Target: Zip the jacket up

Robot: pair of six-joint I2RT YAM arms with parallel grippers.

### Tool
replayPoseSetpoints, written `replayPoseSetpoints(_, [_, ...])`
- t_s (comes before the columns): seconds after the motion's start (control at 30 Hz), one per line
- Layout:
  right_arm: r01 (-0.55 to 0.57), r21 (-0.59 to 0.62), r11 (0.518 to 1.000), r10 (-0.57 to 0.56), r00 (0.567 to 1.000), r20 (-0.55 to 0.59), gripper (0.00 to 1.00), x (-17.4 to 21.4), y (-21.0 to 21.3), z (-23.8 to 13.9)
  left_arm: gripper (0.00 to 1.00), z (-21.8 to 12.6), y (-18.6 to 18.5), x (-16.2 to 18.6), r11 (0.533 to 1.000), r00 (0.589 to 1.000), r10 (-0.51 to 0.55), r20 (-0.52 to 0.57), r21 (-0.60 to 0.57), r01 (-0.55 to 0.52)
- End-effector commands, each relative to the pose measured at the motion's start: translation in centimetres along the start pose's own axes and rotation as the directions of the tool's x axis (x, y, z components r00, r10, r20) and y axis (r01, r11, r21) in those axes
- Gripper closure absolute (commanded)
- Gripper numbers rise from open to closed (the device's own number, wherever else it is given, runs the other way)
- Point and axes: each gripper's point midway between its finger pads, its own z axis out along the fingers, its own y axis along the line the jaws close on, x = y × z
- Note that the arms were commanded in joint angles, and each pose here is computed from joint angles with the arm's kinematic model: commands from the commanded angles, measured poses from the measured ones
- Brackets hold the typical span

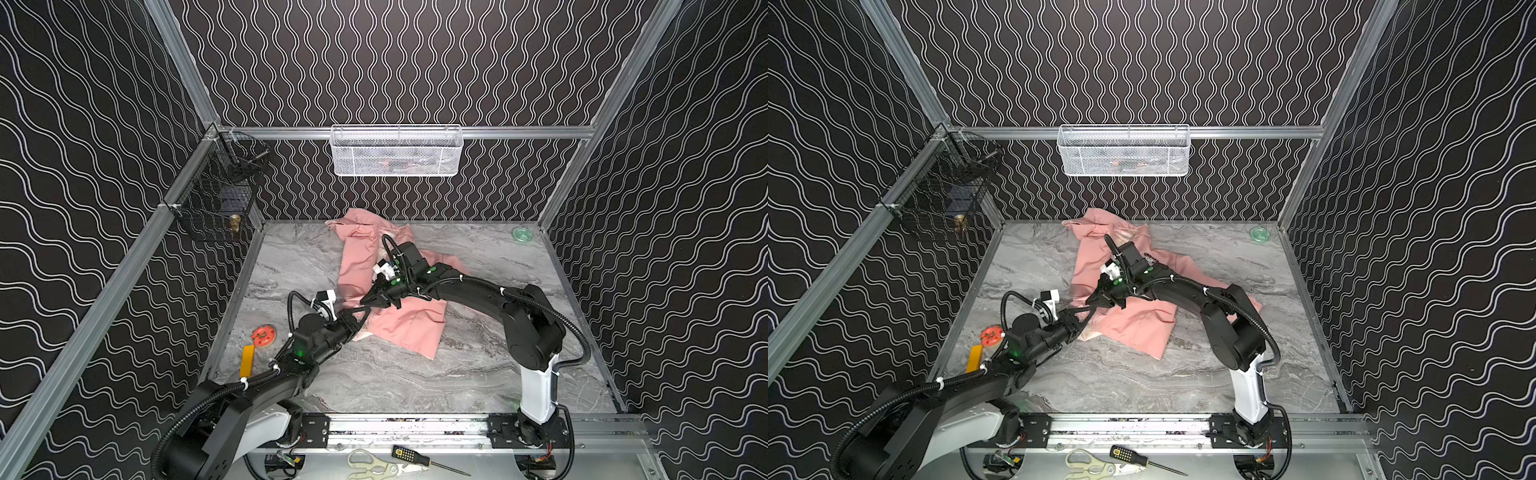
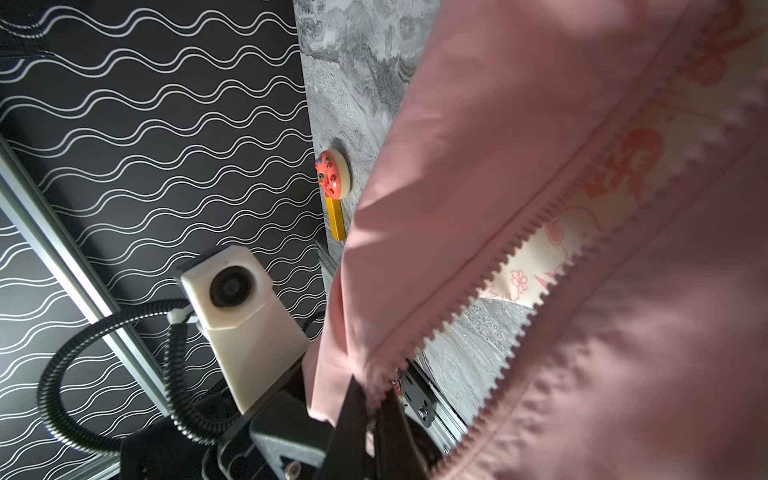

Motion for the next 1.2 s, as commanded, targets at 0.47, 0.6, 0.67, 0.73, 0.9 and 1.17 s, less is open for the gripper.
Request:
replayPoseSetpoints(0.47, [0.051,-0.022,0.998,-0.049,0.995,0.085,0.56,-0.1,0.3,-3.1,0.65,0.1,-3.7,0.0,0.984,1.0,0.001,-0.023,0.177,0.003])
replayPoseSetpoints(0.6, [0.052,-0.015,0.999,-0.05,0.993,0.103,0.54,-0.2,-0.3,-3.8,0.65,0.6,-4.4,-0.1,0.976,0.999,-0.009,-0.035,0.217,0.016])
replayPoseSetpoints(0.67, [0.051,-0.015,0.999,-0.049,0.992,0.117,0.53,-0.4,-0.5,-4.4,0.67,0.7,-4.6,-0.1,0.971,0.999,-0.018,-0.037,0.236,0.026])
replayPoseSetpoints(0.73, [0.057,-0.026,0.998,-0.053,0.99,0.128,0.52,-0.4,-0.5,-4.9,0.7,0.9,-4.8,-0.1,0.966,0.999,-0.026,-0.044,0.257,0.037])
replayPoseSetpoints(0.9, [0.055,-0.022,0.998,-0.051,0.987,0.153,0.54,-0.5,-1.4,-6.0,0.77,1.1,-5.1,-0.2,0.956,0.998,-0.048,-0.049,0.287,0.06])
replayPoseSetpoints(1.17, [0.114,-0.073,0.991,-0.101,0.98,0.169,0.62,-0.3,-0.5,-6.9,0.72,1.1,-5.4,-0.3,0.962,0.998,-0.031,-0.052,0.268,0.044])
